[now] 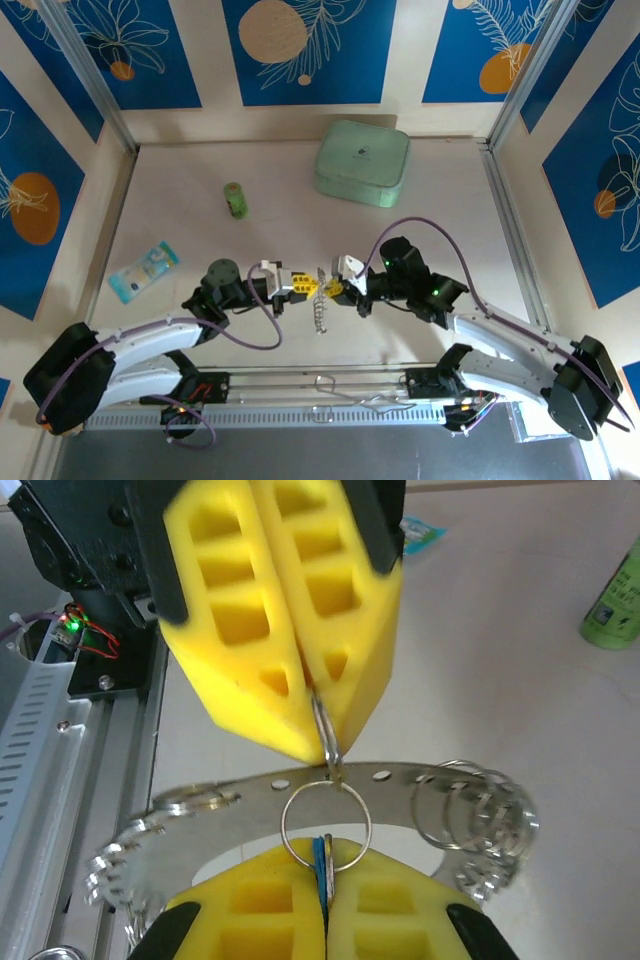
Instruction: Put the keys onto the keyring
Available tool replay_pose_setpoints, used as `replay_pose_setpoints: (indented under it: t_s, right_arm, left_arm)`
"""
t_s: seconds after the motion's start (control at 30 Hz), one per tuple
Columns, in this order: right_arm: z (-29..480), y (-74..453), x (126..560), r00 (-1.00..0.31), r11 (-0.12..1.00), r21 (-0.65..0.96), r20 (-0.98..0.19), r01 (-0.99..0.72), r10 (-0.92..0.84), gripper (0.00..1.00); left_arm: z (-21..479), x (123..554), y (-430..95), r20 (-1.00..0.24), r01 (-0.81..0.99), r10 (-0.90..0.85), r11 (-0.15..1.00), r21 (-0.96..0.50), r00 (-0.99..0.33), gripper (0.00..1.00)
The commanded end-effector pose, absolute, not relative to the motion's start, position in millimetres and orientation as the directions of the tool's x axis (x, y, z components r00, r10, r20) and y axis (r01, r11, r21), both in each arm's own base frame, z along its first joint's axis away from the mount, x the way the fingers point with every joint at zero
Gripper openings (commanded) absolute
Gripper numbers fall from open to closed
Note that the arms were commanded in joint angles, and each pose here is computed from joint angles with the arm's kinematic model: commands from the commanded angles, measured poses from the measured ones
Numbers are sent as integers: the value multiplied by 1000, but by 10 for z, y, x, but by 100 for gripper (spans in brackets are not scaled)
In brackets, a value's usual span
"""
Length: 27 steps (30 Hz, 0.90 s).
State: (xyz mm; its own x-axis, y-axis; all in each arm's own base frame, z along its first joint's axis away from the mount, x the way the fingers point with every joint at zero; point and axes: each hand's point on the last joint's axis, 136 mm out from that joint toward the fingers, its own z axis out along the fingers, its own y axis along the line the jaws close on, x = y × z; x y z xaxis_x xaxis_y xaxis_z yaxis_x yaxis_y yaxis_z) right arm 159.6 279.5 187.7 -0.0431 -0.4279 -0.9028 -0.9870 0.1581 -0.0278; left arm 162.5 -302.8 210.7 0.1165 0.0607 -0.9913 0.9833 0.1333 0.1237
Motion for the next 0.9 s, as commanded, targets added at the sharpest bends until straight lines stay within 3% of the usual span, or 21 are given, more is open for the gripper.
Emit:
replay_pose_setpoints:
  t_s: [0.0, 0.3, 0.37, 0.43, 0.5, 0.6, 0.77, 0.87]
  right_arm:
    - [2084, 2758, 1610, 6, 158, -84, -898, -984, -440, 0]
    - [2284, 2789, 1666, 104, 155, -192, -887, -969, -450, 0]
    - [2314, 2791, 1675, 111, 156, -200, -885, -967, -452, 0]
    - [2303, 2789, 1699, 107, 166, -204, -881, -965, -461, 0]
    - [2260, 2776, 1746, 98, 184, -209, -872, -960, -480, 0]
    - [2194, 2777, 1808, 80, 204, -210, -859, -956, -506, 0]
    - [2222, 3060, 1796, 97, 147, -192, -864, -970, -493, 0]
    - [2428, 3391, 1728, 126, 61, -159, -922, -985, -366, 0]
  left_arm:
    - [2170, 1656, -3047, -983, 976, 94, 136, 169, 157, 0]
    - [2019, 1656, -3068, -983, 989, 167, 115, 98, 78, 3]
    - [1990, 1686, -3063, -981, 987, 182, 133, 93, 68, 27]
    - [2002, 1738, -3038, -982, 980, 173, 172, 104, 74, 42]
    - [2070, 1821, -2988, -984, 963, 150, 238, 126, 92, 50]
    - [2193, 2145, -2774, -991, 874, 122, 472, 114, 63, 62]
    - [2368, 2717, -1914, -998, 454, 49, 890, 28, -34, 98]
    - [2381, 2815, -1618, -999, 323, 8, 946, -4, -34, 99]
